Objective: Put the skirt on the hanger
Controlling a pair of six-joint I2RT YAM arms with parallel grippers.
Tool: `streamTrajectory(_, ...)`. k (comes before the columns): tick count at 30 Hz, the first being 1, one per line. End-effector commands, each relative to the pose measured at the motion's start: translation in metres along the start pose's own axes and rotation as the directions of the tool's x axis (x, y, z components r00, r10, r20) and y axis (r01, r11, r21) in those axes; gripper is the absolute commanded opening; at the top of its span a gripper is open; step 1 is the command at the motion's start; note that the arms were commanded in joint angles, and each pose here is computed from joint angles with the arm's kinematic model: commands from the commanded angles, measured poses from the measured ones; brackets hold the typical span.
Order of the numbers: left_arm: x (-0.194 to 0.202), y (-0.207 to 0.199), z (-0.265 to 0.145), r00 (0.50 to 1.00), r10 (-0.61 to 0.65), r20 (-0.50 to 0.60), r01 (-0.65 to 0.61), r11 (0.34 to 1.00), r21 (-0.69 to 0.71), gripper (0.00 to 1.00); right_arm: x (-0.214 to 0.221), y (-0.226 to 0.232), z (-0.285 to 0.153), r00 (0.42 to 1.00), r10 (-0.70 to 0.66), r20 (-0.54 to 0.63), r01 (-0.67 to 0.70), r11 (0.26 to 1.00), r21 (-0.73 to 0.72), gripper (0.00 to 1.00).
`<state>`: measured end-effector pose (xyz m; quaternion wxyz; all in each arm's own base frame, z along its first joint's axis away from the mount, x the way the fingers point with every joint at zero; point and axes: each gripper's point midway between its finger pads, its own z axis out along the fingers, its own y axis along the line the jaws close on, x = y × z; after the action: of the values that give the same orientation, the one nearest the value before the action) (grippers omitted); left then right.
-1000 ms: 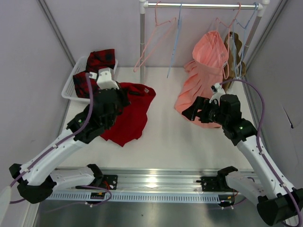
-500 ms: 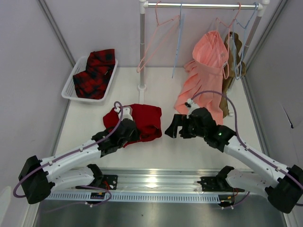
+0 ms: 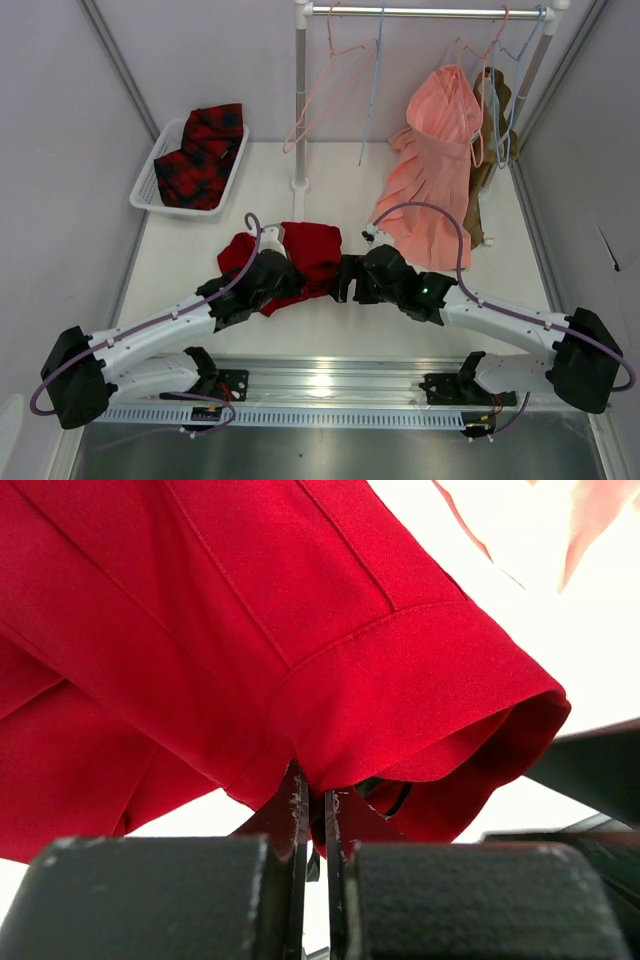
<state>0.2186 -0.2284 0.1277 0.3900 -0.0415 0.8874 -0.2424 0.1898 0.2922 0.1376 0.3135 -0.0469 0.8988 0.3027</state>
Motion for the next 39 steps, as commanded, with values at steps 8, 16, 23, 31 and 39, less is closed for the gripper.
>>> streamTrajectory(8,-0.012,-0.025,-0.016,0.999,-0.035,0.018,0.033,0.994,0.102,0.00,-0.025,0.011,0.047,0.991,0.081,0.106,-0.083,0.997,0.010,0.74)
streamTrajectory(16,-0.028,-0.025,-0.035,0.998,-0.015,0.053,0.010,0.995,0.099,0.06,-0.061,-0.014,0.029,0.983,0.088,0.162,-0.100,0.992,0.071,0.00)
streamTrajectory(23,-0.070,-0.038,-0.075,0.988,0.014,0.151,-0.034,0.990,0.134,0.09,-0.133,-0.017,-0.049,0.957,-0.020,0.289,-0.004,0.997,0.081,0.00)
streamTrajectory(31,-0.117,-0.061,-0.120,0.968,0.047,0.248,-0.094,0.979,0.179,0.06,-0.196,0.000,-0.125,0.898,-0.175,0.403,0.138,0.983,0.120,0.00)
streamTrajectory(39,-0.123,-0.068,-0.127,0.970,0.070,0.233,-0.114,0.977,0.181,0.18,-0.230,0.029,-0.150,0.873,-0.240,0.424,0.241,0.969,0.054,0.00)
